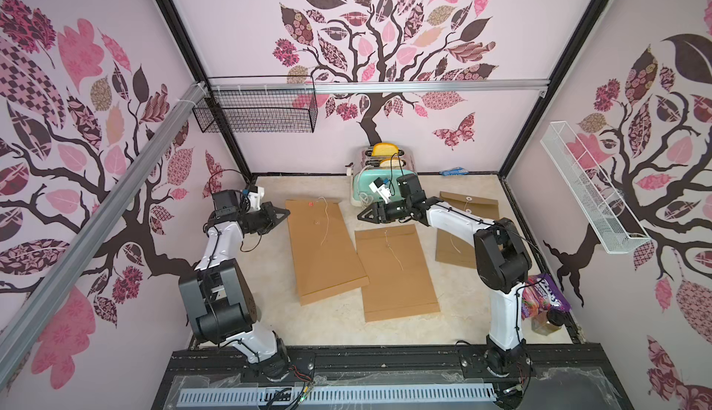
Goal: Close the mouth of the file bag
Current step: Pick up the file bag from the center of the board.
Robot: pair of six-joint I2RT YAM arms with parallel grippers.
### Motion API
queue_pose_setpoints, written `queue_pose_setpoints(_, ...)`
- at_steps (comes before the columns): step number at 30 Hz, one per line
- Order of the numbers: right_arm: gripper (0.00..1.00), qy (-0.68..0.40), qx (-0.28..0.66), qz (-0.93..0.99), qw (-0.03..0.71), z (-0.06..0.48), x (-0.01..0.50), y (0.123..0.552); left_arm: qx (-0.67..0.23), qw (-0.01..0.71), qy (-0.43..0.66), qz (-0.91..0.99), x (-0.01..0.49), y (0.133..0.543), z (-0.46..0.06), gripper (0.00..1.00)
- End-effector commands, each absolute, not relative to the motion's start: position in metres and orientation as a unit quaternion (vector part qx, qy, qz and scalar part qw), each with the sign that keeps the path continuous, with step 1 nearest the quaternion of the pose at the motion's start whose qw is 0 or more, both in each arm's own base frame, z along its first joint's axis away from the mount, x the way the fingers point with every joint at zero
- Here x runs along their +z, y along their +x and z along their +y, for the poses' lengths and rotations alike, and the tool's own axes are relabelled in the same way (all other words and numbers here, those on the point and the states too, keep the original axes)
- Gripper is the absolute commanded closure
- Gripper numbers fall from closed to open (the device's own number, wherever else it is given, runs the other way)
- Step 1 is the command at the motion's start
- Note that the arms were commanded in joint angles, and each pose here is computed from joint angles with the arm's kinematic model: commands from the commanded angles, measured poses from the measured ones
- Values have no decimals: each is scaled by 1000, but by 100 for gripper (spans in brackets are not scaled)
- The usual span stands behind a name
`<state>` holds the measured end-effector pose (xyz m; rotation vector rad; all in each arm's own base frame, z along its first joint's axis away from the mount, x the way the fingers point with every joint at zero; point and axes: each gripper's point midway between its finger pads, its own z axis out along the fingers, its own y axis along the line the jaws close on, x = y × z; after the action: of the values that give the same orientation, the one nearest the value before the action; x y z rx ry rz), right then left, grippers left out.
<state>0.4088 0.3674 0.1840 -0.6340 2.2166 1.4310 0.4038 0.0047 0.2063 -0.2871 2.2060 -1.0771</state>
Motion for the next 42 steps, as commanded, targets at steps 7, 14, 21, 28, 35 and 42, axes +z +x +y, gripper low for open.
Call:
queue_pose_setpoints(7, 32, -230, 503, 771, 316, 360, 252, 459, -454, 365, -31, 812, 245, 382, -27, 100)
queue_pose_setpoints(14, 20, -234, 505, 762, 331, 364, 284, 482, -479, 397, 22, 783, 279, 370, -42, 100)
queue_pose_setpoints(21, 21, -233, 517, 771, 291, 373, 278, 488, -507, 407, 68, 756, 297, 359, -61, 100)
queue_pose_setpoints(28, 21, -250, 532, 762, 272, 377, 273, 481, -512, 441, 133, 726, 330, 338, -81, 100)
queue_pose_setpoints(35, 21, -235, 586, 728, 269, 372, 291, 490, -517, 443, 151, 717, 335, 330, -90, 100)
queue_pose_setpoints(42, 20, -256, 620, 685, 283, 363, 319, 484, -524, 445, 169, 706, 342, 324, -94, 100)
